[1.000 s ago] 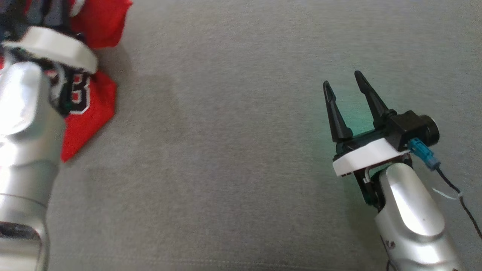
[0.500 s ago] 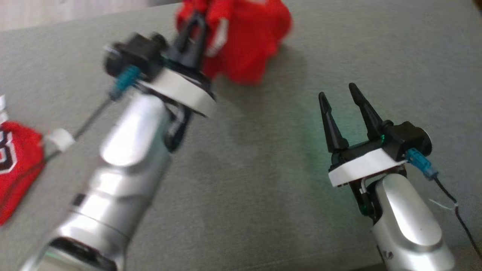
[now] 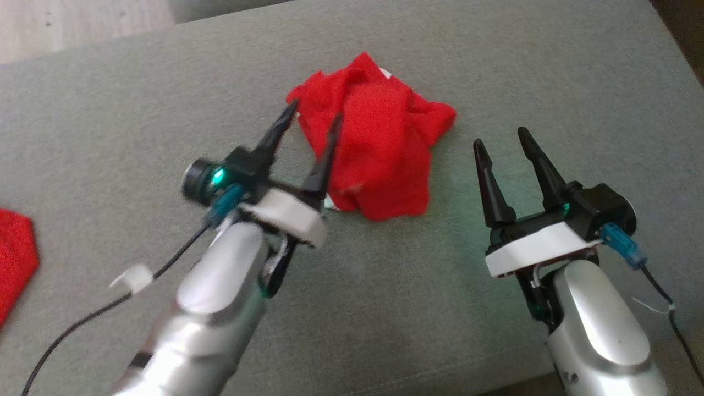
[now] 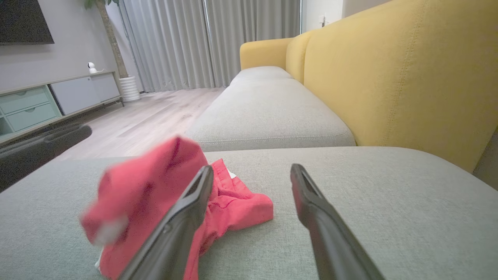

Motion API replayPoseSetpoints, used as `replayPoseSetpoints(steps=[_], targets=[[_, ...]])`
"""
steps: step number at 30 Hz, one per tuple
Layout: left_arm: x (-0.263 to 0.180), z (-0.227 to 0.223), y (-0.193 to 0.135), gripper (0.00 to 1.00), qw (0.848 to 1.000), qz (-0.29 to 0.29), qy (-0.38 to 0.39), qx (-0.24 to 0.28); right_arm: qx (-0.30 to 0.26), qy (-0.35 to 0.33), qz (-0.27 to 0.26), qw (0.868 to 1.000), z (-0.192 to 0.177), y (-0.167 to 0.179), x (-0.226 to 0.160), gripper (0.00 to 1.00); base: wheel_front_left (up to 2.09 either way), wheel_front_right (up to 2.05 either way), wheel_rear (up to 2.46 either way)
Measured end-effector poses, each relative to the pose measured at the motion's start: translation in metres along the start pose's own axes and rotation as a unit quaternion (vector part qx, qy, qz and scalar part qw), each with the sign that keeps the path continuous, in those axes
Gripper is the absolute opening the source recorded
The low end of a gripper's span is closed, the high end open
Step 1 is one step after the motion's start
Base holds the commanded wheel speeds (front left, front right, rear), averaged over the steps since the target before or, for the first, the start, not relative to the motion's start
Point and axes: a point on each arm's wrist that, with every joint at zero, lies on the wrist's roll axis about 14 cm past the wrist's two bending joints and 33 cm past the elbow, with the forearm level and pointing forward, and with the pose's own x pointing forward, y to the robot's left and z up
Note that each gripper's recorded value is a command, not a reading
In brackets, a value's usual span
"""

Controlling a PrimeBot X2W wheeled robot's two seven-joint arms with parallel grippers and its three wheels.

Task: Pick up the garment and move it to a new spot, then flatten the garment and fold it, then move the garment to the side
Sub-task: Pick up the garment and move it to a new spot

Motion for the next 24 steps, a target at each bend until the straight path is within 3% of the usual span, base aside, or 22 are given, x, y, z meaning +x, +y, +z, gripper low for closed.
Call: replayPoseSetpoints(steps=[1,6,12,24], targets=[[0.000,0.000,0.000,1.00,1.000,0.000,0.000,0.000,0.000,0.000,0.000,1.000,0.000,0.000,0.000,1.00,0.00,0.00,0.00],[-0.046,-0.015,0.060,1.00,0.993,0.114,0.010,-0.002,0.006,-0.003,0.016,1.000,0.001,0.012,0.007,1.00,0.00,0.00,0.00],[-0.130,-0.023,0.105,1.00,0.970,0.244,0.011,0.012,0.014,-0.008,0.033,0.999,0.003,0.027,0.007,1.00,0.00,0.00,0.00],[-0.226,-0.023,0.101,1.00,0.942,0.333,0.007,0.032,0.020,0.006,0.043,0.999,-0.005,0.041,-0.023,1.00,0.00,0.00,0.00]])
